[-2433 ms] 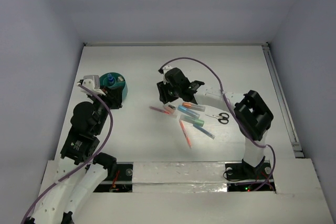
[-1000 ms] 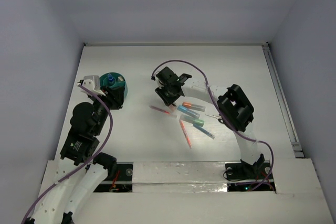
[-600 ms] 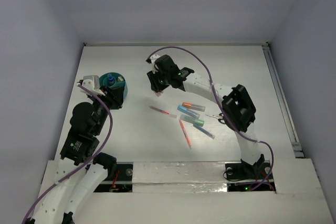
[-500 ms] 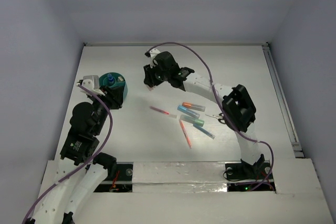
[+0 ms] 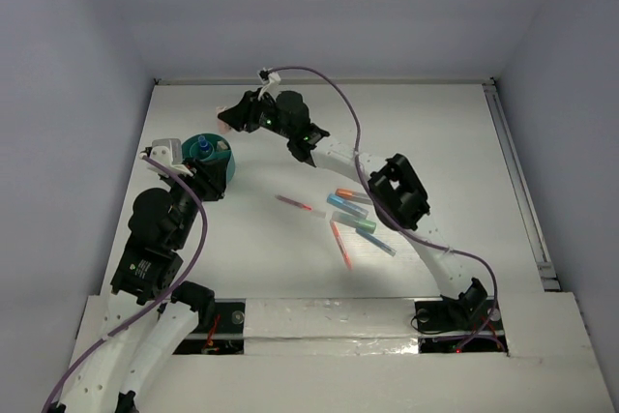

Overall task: Sort the stationery into containers
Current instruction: Place the scissors in the storage box.

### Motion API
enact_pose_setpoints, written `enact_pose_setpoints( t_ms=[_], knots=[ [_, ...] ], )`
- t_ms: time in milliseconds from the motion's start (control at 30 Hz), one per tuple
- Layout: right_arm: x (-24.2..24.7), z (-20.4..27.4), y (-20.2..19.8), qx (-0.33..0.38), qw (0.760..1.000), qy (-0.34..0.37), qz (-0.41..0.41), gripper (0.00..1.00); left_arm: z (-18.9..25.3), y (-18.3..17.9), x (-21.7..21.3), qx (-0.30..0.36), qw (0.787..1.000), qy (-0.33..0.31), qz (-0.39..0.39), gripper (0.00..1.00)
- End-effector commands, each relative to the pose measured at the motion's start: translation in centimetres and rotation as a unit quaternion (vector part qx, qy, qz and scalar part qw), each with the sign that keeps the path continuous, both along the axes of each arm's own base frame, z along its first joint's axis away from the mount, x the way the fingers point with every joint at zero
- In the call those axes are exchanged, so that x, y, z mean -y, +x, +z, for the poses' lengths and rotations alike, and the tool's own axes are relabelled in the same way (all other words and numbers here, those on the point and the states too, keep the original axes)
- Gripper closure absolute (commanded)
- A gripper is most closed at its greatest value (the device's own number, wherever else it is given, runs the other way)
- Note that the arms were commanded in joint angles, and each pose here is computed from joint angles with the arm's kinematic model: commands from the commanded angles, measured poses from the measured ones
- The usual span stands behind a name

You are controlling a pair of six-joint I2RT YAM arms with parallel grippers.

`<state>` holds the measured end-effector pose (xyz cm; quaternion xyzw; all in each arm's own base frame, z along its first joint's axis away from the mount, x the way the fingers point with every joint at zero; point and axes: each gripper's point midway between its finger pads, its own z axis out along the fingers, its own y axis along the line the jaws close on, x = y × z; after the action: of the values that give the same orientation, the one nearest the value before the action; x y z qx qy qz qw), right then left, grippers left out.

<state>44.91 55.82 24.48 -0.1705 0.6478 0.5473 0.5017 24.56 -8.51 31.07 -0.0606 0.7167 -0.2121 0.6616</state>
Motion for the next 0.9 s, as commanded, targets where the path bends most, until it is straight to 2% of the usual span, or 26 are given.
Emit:
enact_pose_setpoints(
  t_ms=[0, 200, 867],
  knots=[
    [-0.6, 5.4, 0.2, 0.027, 0.995, 0.095, 0.016, 0.74, 0.8, 0.2, 0.0, 0.019, 1.000, -0.007, 0.000, 0.79],
    [-1.7, 3.5, 0.4, 0.014, 0.994, 0.100, 0.037, 0.75, 0.8, 0.2, 0.1, 0.019, 1.000, -0.007, -0.002, 0.79],
    [-3.6, -2.6, -1.1, -0.035, 0.997, 0.042, 0.057, 0.74, 0.6, 0.4, 0.2, 0.015, 1.000, -0.006, -0.002, 0.79]
  ],
)
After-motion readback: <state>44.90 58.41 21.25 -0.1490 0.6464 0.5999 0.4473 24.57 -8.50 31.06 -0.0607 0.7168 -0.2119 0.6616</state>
